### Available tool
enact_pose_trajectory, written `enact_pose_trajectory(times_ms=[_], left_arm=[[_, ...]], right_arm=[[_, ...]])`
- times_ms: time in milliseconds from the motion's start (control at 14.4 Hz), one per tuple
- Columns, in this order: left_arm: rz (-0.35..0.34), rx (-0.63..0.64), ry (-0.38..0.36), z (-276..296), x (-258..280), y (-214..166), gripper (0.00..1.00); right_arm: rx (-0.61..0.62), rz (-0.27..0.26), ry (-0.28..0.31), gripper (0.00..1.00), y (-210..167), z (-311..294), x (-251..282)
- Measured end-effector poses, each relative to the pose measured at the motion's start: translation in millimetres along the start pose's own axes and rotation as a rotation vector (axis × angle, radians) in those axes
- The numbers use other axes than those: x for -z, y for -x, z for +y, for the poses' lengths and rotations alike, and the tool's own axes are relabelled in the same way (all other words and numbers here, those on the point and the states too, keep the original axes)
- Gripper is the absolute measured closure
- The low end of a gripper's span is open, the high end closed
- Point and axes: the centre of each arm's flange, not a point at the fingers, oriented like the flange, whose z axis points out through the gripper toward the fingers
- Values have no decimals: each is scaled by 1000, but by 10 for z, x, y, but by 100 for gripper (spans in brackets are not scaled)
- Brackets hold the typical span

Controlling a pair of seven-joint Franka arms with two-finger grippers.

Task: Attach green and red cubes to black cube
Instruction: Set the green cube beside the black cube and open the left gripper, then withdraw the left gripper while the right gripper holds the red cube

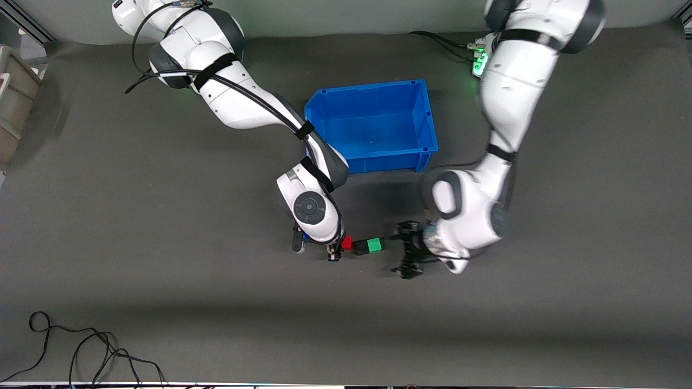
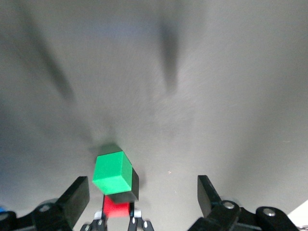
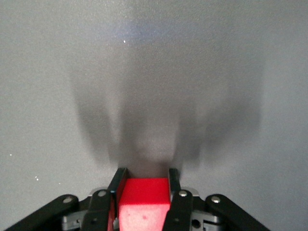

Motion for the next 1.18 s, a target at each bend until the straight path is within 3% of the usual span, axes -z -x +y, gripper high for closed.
enact_pose_trajectory(times_ms=[139, 346, 623, 900, 1177], left_arm=[[-10, -69, -68, 143, 677, -314, 0], [68, -192, -190, 141, 1584, -842, 0], [138, -389, -247, 37, 2594, -1349, 0], [161, -560, -294, -166, 3373, -1521, 0], [213, -662, -336, -276, 3711, -1380, 0]], right_arm=[[-1, 0, -4, 60, 0, -22, 0], [-2, -2, -9, 60, 1, -44, 0], [-1, -1, -10, 60, 2, -43, 0], [3, 1, -11, 60, 4, -43, 0], [16, 2, -17, 60, 5, -54, -1]])
